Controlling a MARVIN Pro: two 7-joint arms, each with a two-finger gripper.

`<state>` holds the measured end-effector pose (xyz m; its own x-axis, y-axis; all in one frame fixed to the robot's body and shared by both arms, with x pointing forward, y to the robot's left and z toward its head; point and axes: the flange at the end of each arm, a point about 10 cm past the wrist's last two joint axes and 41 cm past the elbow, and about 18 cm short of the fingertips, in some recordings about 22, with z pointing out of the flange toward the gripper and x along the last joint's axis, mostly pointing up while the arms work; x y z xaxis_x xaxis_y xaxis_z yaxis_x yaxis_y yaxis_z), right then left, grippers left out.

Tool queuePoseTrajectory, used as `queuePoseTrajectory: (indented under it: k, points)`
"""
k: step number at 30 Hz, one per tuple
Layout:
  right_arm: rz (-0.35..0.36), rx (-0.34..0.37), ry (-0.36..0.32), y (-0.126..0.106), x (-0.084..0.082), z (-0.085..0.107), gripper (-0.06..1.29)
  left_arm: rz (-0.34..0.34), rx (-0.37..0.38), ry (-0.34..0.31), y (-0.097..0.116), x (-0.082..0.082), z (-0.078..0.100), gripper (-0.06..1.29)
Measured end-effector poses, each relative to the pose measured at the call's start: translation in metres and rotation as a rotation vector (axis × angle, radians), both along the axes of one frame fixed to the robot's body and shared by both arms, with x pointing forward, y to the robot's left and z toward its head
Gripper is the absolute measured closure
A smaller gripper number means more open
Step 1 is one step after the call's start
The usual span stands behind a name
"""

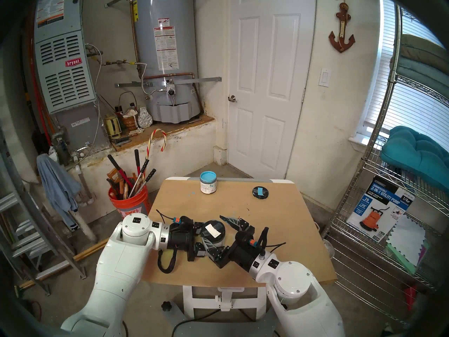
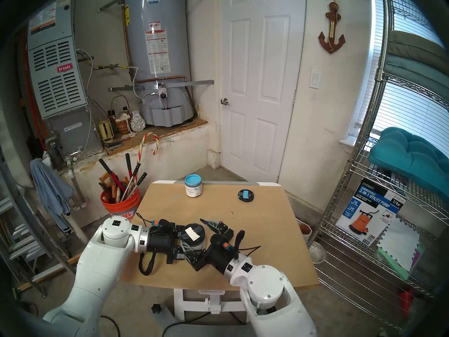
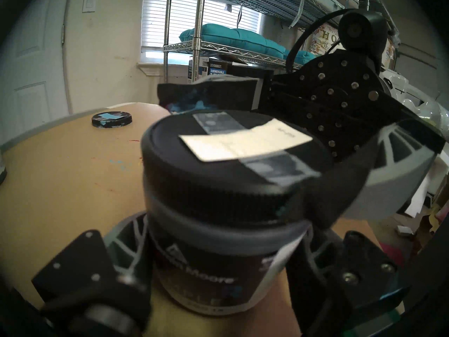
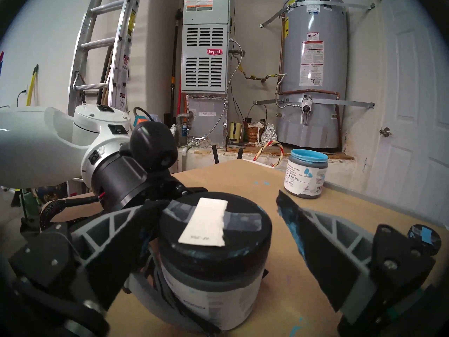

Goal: Open paint jar

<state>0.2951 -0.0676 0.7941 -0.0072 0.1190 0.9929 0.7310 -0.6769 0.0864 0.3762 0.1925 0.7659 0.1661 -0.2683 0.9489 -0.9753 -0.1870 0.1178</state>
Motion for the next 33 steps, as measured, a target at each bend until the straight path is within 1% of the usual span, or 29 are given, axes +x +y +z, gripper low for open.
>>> queuePoseTrajectory:
  k: [15, 23, 25, 26, 27, 28, 32, 33]
  points:
    - [-0.004, 0.002, 0.004, 0.004, 0.004, -0.006, -0.04, -0.004, -0.001, -0.005, 0.000, -0.001, 0.000, 0.45]
    - [0.030, 0.005, 0.012, 0.006, 0.005, -0.006, -0.04, 0.002, 0.001, -0.006, 0.002, 0.000, 0.000, 0.45]
    - [0.042, 0.001, 0.013, 0.005, 0.007, -0.005, 0.22, 0.002, 0.002, -0.005, 0.002, -0.001, 0.000, 0.45]
    - [0.048, -0.002, 0.014, 0.004, 0.008, -0.005, 0.39, 0.002, 0.002, -0.005, 0.002, -0.001, 0.000, 0.45]
    - [0.055, -0.005, 0.014, 0.003, 0.008, -0.005, 0.42, 0.002, 0.003, -0.004, 0.002, -0.001, 0.000, 0.45]
    - [0.065, -0.007, 0.014, 0.002, 0.010, -0.005, 0.47, 0.002, 0.004, -0.003, 0.002, -0.001, 0.000, 0.45]
    - [0.105, -0.008, 0.016, -0.002, 0.015, -0.006, 0.49, 0.004, 0.007, 0.002, 0.002, -0.001, 0.001, 0.45]
    - [0.118, -0.005, 0.017, -0.003, 0.017, -0.006, 0.51, 0.004, 0.008, 0.003, 0.001, -0.001, 0.001, 0.45]
